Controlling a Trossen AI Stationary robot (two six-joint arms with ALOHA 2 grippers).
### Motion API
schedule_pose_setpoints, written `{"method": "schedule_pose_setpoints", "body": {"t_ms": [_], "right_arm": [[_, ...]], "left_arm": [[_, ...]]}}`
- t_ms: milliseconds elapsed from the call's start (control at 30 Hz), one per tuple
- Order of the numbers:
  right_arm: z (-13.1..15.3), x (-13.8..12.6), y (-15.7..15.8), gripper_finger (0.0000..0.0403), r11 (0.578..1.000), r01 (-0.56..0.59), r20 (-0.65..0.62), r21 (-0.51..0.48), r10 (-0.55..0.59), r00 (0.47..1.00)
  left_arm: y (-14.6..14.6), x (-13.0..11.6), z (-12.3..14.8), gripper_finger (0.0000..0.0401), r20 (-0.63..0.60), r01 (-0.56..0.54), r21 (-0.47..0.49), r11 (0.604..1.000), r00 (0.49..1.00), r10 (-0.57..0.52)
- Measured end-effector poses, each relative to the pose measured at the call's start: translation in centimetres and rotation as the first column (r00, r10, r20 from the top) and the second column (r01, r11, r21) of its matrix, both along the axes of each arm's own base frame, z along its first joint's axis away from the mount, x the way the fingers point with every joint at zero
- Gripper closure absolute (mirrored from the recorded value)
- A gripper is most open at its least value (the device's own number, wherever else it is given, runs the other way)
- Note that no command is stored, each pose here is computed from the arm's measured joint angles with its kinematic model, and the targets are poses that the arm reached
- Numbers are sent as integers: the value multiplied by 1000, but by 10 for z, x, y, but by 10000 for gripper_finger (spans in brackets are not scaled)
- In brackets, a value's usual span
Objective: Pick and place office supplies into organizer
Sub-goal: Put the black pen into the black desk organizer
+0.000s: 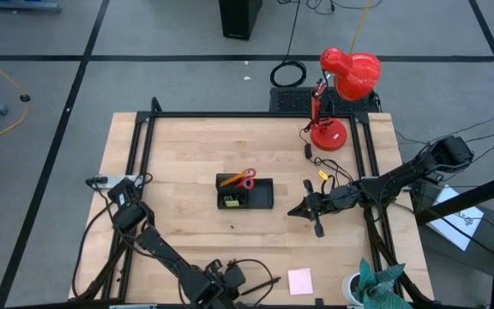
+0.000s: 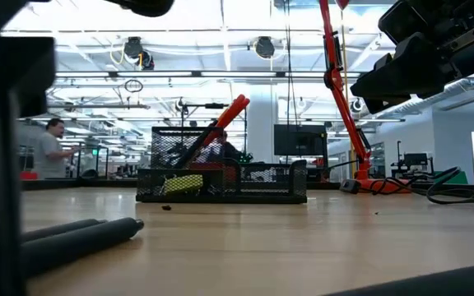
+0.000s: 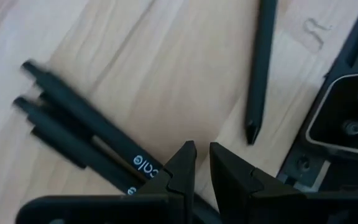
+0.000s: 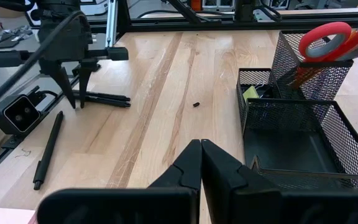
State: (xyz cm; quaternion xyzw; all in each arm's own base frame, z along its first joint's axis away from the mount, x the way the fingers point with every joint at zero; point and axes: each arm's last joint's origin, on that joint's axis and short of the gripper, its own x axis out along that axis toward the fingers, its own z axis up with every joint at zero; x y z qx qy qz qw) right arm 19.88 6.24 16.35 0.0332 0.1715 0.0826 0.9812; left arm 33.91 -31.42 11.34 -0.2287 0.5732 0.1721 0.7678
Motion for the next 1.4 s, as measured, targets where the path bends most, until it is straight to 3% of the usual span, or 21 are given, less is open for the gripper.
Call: {"method": "schedule_pose_setpoints", "body": {"t_ms": [633, 1167, 1233, 1300, 1400], "right_arm": [[0, 0, 0, 399, 1000, 0, 0, 0, 0, 1000], [0, 0, 0, 399, 1000, 0, 0, 0, 0, 1000], [0, 0, 0, 399, 1000, 0, 0, 0, 0, 1000], [0, 0, 0, 399, 1000, 0, 0, 0, 0, 1000], [0, 0, 0, 399, 1000, 0, -1, 0, 0, 1000]], "left_arm": [[6, -20, 1, 341, -116, -59, 132, 990, 991, 74], [34, -4, 1, 341, -133, -84, 220, 972, 985, 115], [38, -5, 2, 341, -135, -90, 263, 961, 982, 129], [47, -9, 0, 341, -155, -101, 359, 928, 974, 166], [54, -15, -1, 341, -168, -157, 427, 891, 954, 249]]}}
